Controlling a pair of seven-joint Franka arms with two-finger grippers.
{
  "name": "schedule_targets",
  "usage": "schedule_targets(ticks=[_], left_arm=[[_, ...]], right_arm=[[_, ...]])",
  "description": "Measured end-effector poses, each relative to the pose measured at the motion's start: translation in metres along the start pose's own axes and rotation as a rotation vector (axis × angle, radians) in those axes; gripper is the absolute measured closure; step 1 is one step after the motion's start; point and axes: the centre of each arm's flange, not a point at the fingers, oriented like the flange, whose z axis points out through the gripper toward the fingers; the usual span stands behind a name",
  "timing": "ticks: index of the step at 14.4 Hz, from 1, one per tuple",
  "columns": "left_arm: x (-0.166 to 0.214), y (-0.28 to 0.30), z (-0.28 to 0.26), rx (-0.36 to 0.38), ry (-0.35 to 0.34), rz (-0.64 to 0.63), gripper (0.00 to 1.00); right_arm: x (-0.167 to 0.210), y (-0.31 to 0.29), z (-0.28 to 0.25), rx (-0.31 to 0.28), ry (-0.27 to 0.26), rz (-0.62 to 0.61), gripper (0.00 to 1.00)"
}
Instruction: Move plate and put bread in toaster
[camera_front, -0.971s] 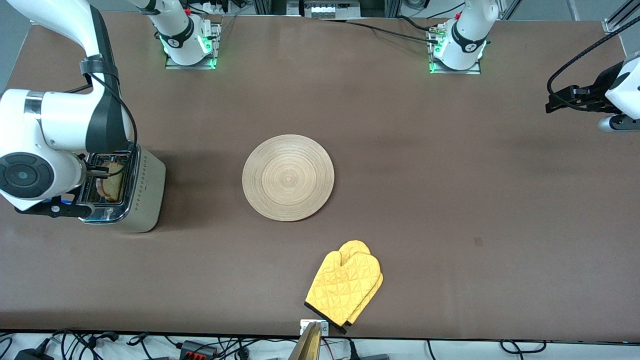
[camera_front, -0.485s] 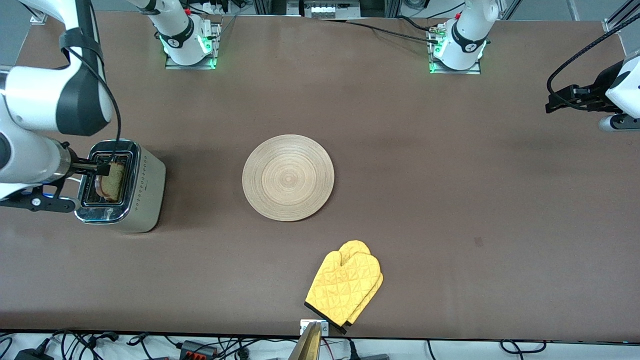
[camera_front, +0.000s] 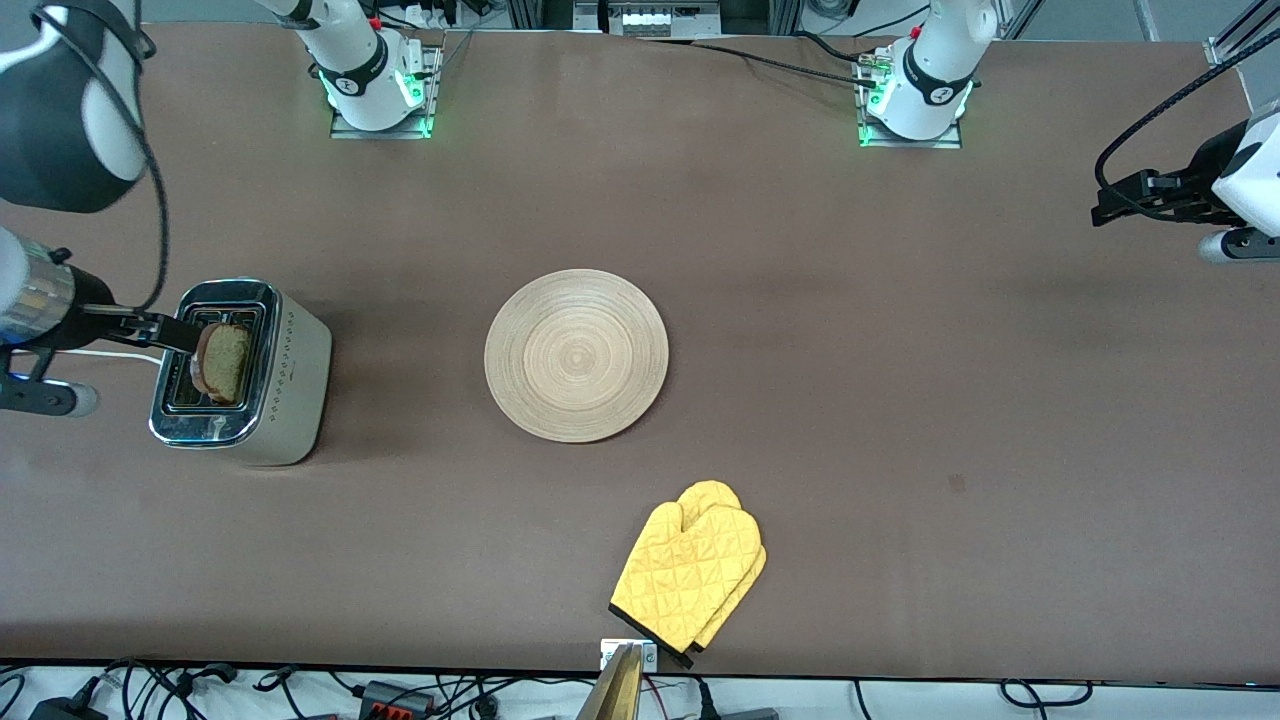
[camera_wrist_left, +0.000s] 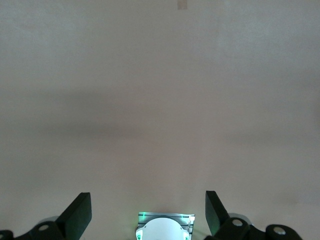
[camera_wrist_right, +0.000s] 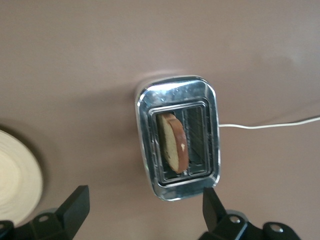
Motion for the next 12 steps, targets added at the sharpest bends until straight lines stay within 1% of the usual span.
schedule_targets(ticks=[1, 3, 5, 6, 8, 12], left_arm=[[0.000, 0.000, 0.000, 0.000, 0.000, 0.000, 0.00], [0.000, 0.000, 0.000, 0.000, 0.000, -0.001, 0.00], [0.000, 0.000, 0.000, 0.000, 0.000, -0.001, 0.00], [0.000, 0.000, 0.000, 0.000, 0.000, 0.000, 0.00], [0.000, 0.000, 0.000, 0.000, -0.001, -0.001, 0.00], [0.000, 0.000, 0.000, 0.000, -0.001, -0.001, 0.00]], right_arm=[[0.003, 0.008, -0.003, 0.030, 0.013, 0.014, 0.00], [0.013, 0.031, -0.002, 0.067, 0.058, 0.039, 0.00], [0.020, 0.058, 0.004, 0.110, 0.106, 0.013, 0.00], [0.020, 0.069, 0.007, 0.126, 0.118, 0.005, 0.00], [0.013, 0.079, 0.002, 0.137, 0.129, -0.002, 0.00], [0.000, 0.075, -0.009, 0.139, 0.142, -0.041, 0.00]])
